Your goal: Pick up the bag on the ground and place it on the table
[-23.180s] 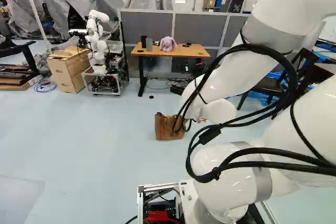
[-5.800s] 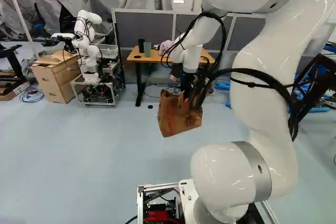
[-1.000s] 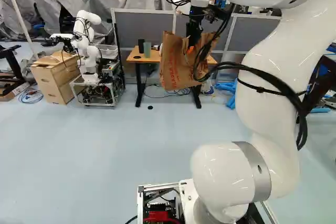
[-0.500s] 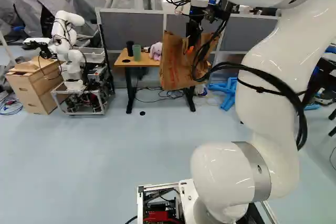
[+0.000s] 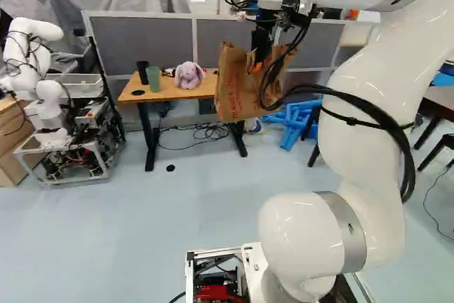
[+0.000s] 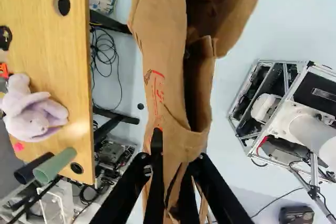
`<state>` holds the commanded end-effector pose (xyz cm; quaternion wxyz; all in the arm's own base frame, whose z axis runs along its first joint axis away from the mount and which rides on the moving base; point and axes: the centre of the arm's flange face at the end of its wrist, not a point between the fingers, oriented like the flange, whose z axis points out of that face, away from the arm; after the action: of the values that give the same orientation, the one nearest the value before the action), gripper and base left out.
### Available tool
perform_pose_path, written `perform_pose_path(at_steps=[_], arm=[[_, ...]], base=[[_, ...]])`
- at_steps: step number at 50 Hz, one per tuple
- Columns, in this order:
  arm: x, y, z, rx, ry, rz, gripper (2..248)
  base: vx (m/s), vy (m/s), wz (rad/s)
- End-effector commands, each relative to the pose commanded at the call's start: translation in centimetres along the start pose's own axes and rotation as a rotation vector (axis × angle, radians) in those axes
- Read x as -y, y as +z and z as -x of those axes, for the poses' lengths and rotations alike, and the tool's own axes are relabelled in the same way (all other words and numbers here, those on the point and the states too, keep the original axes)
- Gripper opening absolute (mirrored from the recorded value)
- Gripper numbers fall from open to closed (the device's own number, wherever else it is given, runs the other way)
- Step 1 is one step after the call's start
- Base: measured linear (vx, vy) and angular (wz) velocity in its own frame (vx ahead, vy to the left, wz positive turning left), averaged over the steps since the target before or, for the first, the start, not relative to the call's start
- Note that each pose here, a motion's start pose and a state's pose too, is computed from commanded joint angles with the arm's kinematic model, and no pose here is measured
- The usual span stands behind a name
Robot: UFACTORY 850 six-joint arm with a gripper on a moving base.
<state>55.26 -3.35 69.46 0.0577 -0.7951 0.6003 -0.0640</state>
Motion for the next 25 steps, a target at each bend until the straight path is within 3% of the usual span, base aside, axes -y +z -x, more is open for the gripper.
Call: perform_pose_path(at_steps=[7,25], arm=[[0.00,0.00,0.00,0.000,0.000,0.000,21],[0.00,0.00,0.00,0.000,0.000,0.000,21]], base=[[0.262,-0.067,-0.153],[0.253,-0.041,-0.016]])
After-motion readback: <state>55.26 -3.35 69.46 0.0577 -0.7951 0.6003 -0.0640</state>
